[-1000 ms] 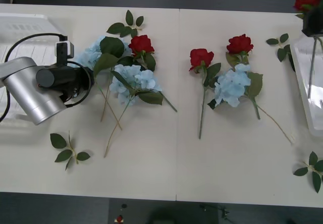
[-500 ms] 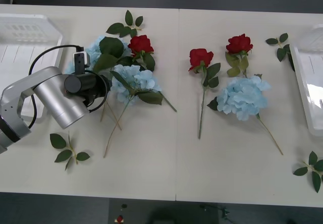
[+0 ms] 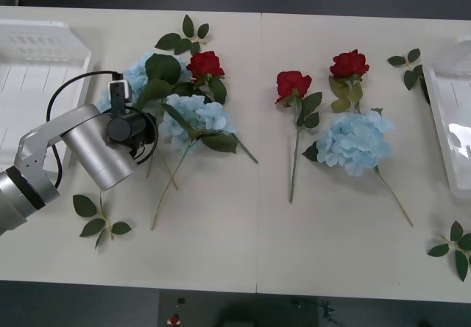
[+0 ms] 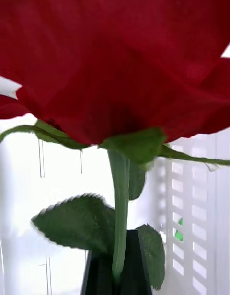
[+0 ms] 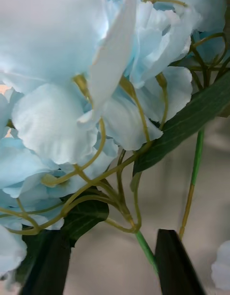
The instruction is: Put the red flowers into the right box and the blue flowers into the left box
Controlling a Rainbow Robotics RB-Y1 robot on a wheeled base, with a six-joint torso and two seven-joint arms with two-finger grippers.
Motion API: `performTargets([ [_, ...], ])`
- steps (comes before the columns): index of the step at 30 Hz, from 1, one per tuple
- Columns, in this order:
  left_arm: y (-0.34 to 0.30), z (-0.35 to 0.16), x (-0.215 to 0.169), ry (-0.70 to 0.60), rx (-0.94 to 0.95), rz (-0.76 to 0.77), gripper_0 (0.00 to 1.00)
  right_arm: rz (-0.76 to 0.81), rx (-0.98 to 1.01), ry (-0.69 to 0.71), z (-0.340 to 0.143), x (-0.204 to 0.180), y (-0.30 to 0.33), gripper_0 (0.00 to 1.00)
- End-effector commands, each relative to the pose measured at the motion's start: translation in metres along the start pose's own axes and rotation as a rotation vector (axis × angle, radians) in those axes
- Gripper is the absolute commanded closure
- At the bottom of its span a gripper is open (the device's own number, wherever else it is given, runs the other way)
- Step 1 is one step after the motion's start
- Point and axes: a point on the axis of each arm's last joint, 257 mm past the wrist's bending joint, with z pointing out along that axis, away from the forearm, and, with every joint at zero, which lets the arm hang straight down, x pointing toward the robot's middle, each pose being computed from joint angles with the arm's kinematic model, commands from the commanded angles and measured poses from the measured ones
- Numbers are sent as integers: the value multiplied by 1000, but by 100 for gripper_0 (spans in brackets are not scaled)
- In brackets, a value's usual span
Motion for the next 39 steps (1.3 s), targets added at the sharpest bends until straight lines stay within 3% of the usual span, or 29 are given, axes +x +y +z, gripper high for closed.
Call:
performTargets([
  [1, 0, 1, -7, -15, -7, 2, 100, 28, 17, -47, 0, -6, -14, 10],
  [2, 0, 1, -7, -16, -8, 5, 100, 30, 20, -49, 2, -3, -16, 0],
  [10, -7, -10, -9, -12, 6, 26, 100, 32, -18, -121, -2, -23, -1, 0],
  [15, -6, -45, -14, 19, 8, 61, 100, 36, -130, -93, -44, -44, 28, 0],
  [23, 4, -72, -14, 48, 11, 96, 98, -148, -276, -38, -100, -16, 44, 0],
  [24, 7, -70, -15, 41, 3, 99, 69, -169, -287, -44, -102, -11, 45, 0],
  [25, 13, -62, -15, 35, -9, 93, 6, -200, -315, -47, -102, 4, 51, 0],
  [26, 14, -57, -15, 32, -11, 89, 0, -212, -328, -55, -103, 12, 53, 0],
  [31, 22, -23, -16, -2, -32, 65, 0, -239, -366, -112, -110, 50, 65, 0],
  [39, 25, 4, -19, -20, -65, 20, 0, -42, -494, -129, -100, 64, 129, 0],
])
